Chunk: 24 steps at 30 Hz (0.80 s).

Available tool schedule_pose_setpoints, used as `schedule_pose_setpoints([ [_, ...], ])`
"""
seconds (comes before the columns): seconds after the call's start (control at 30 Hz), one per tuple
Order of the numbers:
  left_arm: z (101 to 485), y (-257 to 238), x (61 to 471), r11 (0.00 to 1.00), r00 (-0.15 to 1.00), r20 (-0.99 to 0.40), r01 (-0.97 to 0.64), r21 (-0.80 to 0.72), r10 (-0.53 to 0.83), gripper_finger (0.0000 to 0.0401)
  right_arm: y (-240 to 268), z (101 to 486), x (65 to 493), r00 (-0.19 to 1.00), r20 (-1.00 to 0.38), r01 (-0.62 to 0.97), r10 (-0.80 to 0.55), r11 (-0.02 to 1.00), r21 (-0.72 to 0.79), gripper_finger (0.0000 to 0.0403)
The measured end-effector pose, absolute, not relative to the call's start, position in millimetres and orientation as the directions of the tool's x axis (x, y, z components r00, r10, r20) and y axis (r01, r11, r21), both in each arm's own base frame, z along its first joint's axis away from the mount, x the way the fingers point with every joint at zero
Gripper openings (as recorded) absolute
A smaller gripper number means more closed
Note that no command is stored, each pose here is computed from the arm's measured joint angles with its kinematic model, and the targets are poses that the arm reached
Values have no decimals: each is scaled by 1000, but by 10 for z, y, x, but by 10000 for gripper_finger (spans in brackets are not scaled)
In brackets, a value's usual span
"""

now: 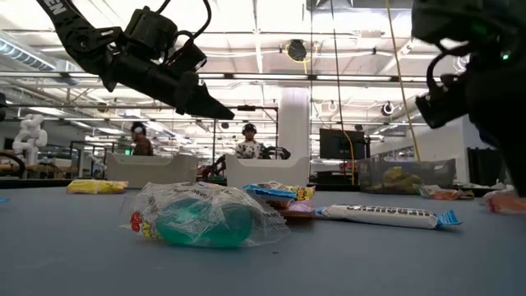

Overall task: Sort candy
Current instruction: Put the orange gummy into the gray bin

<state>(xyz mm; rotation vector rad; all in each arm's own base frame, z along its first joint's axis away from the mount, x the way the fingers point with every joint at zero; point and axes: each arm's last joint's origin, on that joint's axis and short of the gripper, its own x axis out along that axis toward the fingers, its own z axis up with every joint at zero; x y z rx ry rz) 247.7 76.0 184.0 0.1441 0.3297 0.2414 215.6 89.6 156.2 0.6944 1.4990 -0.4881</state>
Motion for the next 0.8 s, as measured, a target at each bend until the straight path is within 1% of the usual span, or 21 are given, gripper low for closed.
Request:
schedule_pose_setpoints([
  [0.07,1839,759,2477,961,918,-303,-210,179,257,83,897,1514,2165,9,-992,687,123,720,95,162],
  [0.17,1837,760,2476,961,917,-305,-209,181,257,83,882,1485,2191,-2,-989,680,147,725,106,139],
  [0.27,1837,760,2476,960,917,-306,-206,190,257,83,853,1490,2213,12,-988,678,152,726,119,95],
  [0.4,1836,760,2473,961,916,-308,-211,178,258,83,829,1513,2245,48,-985,653,163,742,154,20],
  [0.43,1835,757,2464,962,912,-318,-212,171,257,83,828,1519,2261,66,-983,639,168,750,171,11],
  [0.5,1831,754,2457,964,909,-329,-214,160,256,83,834,1540,2299,113,-977,612,184,761,214,9],
  [0.63,1794,737,2415,965,908,-334,-215,148,253,83,832,1617,2471,300,-928,493,221,797,349,12],
  [0.73,1745,716,2337,964,916,-307,-221,147,257,83,775,1677,2608,443,-879,387,177,846,366,3],
  [0.8,1743,701,2288,963,925,-277,-226,149,260,83,692,1702,2678,509,-853,356,114,874,330,2],
])
